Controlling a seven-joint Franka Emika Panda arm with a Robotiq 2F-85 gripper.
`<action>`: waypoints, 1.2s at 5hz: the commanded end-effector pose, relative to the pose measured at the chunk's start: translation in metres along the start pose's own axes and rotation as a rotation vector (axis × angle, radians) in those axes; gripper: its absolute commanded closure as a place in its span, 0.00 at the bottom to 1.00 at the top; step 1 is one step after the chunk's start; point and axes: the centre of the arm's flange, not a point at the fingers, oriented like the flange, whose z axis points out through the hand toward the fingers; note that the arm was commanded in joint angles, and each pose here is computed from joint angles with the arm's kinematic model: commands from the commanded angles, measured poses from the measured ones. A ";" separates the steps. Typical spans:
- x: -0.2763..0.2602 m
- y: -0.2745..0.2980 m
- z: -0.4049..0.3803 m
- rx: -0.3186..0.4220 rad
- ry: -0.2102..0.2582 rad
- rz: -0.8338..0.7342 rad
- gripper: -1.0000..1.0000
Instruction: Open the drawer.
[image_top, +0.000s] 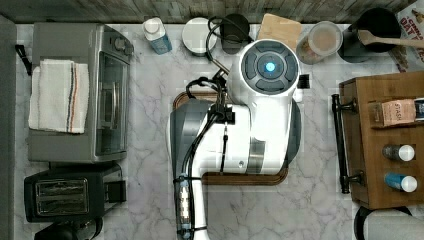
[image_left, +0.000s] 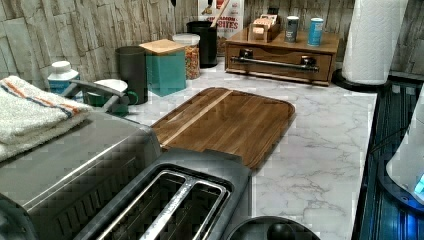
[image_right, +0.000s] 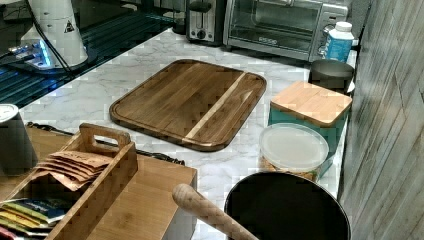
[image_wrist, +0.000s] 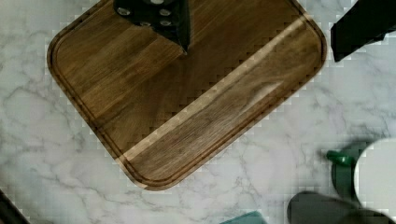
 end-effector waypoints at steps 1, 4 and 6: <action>-0.040 0.084 0.016 -0.038 0.014 -0.381 0.00; -0.003 0.175 0.070 -0.111 0.036 -0.671 0.00; 0.017 0.202 0.096 -0.166 0.053 -0.695 0.00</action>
